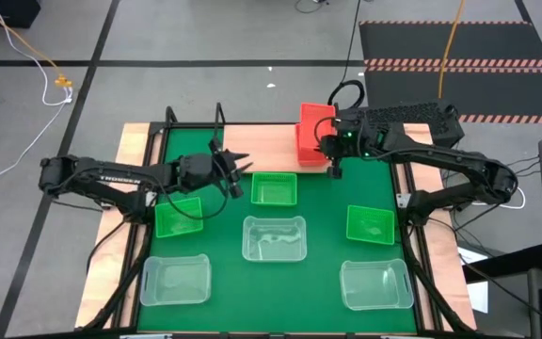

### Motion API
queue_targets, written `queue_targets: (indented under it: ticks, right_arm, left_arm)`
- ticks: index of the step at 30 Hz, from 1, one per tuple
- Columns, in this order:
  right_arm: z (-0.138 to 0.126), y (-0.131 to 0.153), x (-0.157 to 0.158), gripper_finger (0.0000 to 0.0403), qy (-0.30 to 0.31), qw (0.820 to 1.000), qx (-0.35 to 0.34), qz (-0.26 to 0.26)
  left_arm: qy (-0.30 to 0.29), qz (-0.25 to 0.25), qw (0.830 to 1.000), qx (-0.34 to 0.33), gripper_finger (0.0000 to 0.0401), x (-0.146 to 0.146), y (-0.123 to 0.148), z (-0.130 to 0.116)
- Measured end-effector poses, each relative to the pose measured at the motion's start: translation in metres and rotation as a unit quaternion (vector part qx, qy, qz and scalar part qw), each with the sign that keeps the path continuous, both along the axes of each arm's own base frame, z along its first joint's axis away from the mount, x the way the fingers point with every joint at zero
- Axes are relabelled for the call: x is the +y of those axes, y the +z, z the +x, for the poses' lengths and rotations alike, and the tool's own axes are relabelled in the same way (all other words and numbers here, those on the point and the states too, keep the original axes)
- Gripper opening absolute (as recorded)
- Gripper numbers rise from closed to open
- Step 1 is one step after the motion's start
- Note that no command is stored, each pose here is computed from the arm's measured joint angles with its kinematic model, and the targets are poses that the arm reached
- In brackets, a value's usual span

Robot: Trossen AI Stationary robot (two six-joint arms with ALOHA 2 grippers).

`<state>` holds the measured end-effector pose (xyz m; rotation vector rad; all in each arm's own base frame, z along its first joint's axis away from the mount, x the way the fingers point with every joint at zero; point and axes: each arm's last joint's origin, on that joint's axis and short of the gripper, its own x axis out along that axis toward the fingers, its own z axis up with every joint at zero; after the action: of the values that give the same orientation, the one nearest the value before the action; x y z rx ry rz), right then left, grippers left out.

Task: Stack baskets on shelf by color
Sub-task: Stack the orange bin on top of the stacked orange bins on the shelf

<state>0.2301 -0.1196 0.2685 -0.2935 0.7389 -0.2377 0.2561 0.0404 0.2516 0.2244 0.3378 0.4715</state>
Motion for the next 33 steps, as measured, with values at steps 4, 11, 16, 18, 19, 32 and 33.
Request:
queue_targets:
  ticks: [4,11,16,18,19,32,33]
  right_arm:
    - [-0.002,0.001,-0.006,0.0000,0.018,1.000,-0.005,-0.006]
    - [-0.002,-0.010,-0.017,0.0000,0.048,0.999,0.006,0.025]
    - [0.006,-0.025,-0.023,0.0000,0.050,0.998,0.028,0.038]
    - [0.009,-0.030,-0.024,0.0000,0.052,0.997,0.035,0.047]
    - [0.009,-0.032,-0.024,0.0000,0.054,0.997,0.037,0.051]
    - [0.006,-0.035,-0.023,0.0001,0.063,0.994,0.046,0.074]
    - [0.006,-0.035,-0.023,0.0003,0.062,0.994,0.045,0.075]
  left_arm:
    - [0.024,-0.011,1.000,-0.010,0.0127,0.011,0.001,-0.002]
    - [0.049,-0.023,0.998,-0.015,0.0127,0.022,0.001,-0.004]
    - [0.059,-0.016,0.998,-0.012,0.0127,0.027,0.001,-0.006]
    - [0.063,-0.016,0.998,-0.012,0.0127,0.030,0.001,-0.006]
    - [0.066,-0.016,0.998,-0.012,0.0127,0.031,0.001,-0.007]
    - [0.093,-0.015,0.995,-0.016,0.0127,0.044,0.002,-0.011]
    - [0.094,-0.016,0.995,-0.016,0.0127,0.045,0.002,-0.011]
